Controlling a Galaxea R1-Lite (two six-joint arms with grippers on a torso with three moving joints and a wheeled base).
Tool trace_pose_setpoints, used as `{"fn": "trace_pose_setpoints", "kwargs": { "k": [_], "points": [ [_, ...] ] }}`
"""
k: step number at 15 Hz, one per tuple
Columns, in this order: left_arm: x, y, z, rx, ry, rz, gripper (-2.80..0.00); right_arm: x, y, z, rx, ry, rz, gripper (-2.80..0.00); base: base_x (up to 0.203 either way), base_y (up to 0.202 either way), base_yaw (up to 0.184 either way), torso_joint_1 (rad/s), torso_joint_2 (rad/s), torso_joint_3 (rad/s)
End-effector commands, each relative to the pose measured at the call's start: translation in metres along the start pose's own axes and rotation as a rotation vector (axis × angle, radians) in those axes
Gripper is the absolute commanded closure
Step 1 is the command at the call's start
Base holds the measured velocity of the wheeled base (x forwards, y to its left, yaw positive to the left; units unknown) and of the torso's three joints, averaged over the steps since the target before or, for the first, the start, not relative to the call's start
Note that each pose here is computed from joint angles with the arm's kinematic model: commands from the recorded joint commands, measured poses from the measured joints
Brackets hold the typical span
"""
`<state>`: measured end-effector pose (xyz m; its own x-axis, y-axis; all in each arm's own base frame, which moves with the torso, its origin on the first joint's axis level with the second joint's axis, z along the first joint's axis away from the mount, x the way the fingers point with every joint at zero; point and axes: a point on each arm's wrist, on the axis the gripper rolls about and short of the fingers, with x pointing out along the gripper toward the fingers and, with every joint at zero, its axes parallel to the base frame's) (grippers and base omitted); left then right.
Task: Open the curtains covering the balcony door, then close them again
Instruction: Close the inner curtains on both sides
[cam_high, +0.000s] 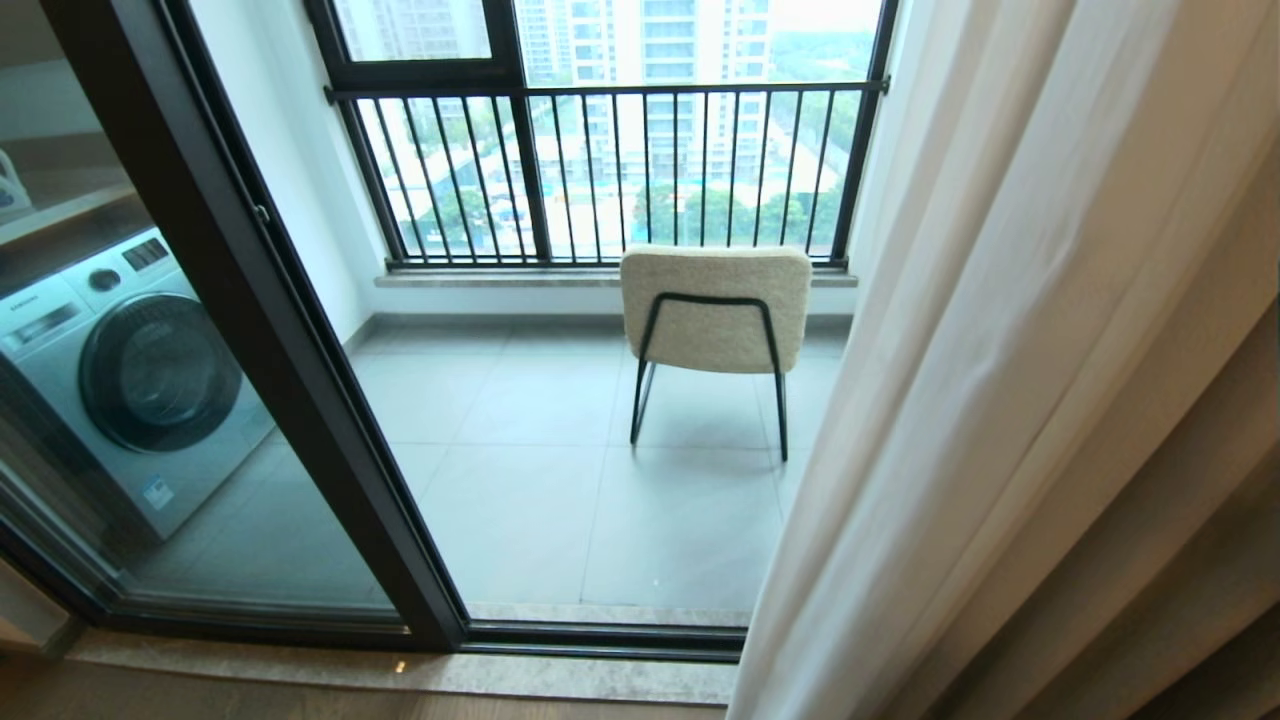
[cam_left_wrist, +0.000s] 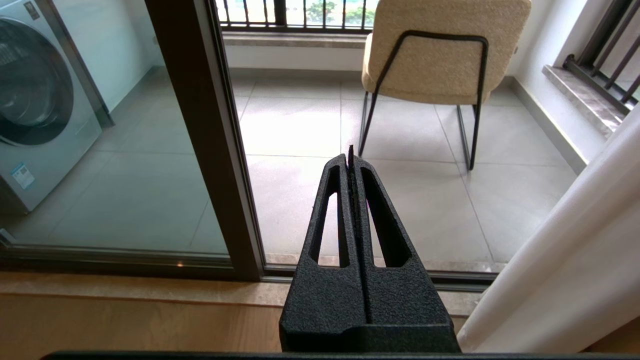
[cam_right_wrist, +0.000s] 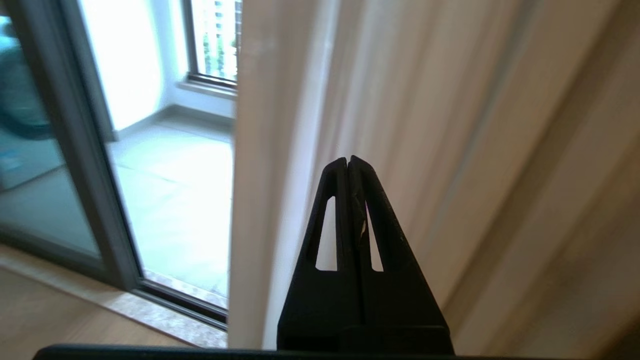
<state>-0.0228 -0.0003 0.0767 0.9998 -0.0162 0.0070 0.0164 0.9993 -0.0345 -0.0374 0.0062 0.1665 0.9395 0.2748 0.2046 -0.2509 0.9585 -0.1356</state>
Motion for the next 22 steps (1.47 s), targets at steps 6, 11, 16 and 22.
{"fn": "trace_pose_setpoints", "kwargs": {
  "k": [6, 11, 16, 22],
  "points": [
    [0.000, 0.000, 0.000, -0.001, -0.001, -0.001, 0.00, 0.067, -0.016, 0.055, 0.037, 0.108, 0.382, 0.00, 0.000, 0.000, 0.000, 0.000, 0.00, 0.000],
    [0.000, 0.000, 0.000, -0.001, -0.001, -0.001, 0.00, 0.125, -0.028, 0.050, 0.106, 0.209, 0.505, 0.00, 0.000, 0.000, 0.000, 0.000, 0.00, 0.000],
    [0.000, 0.000, 0.000, -0.001, -0.001, 0.001, 0.00, 0.138, -0.020, 0.048, 0.139, 0.228, 0.617, -2.80, 0.000, 0.000, 0.000, 0.000, 0.00, 0.000],
    [0.000, 0.000, 0.000, -0.001, -0.001, -0.001, 0.00, 0.139, -0.021, 0.043, 0.154, 0.266, 0.577, -2.80, 0.000, 0.000, 0.000, 0.000, 0.00, 0.000]
  ]
}}
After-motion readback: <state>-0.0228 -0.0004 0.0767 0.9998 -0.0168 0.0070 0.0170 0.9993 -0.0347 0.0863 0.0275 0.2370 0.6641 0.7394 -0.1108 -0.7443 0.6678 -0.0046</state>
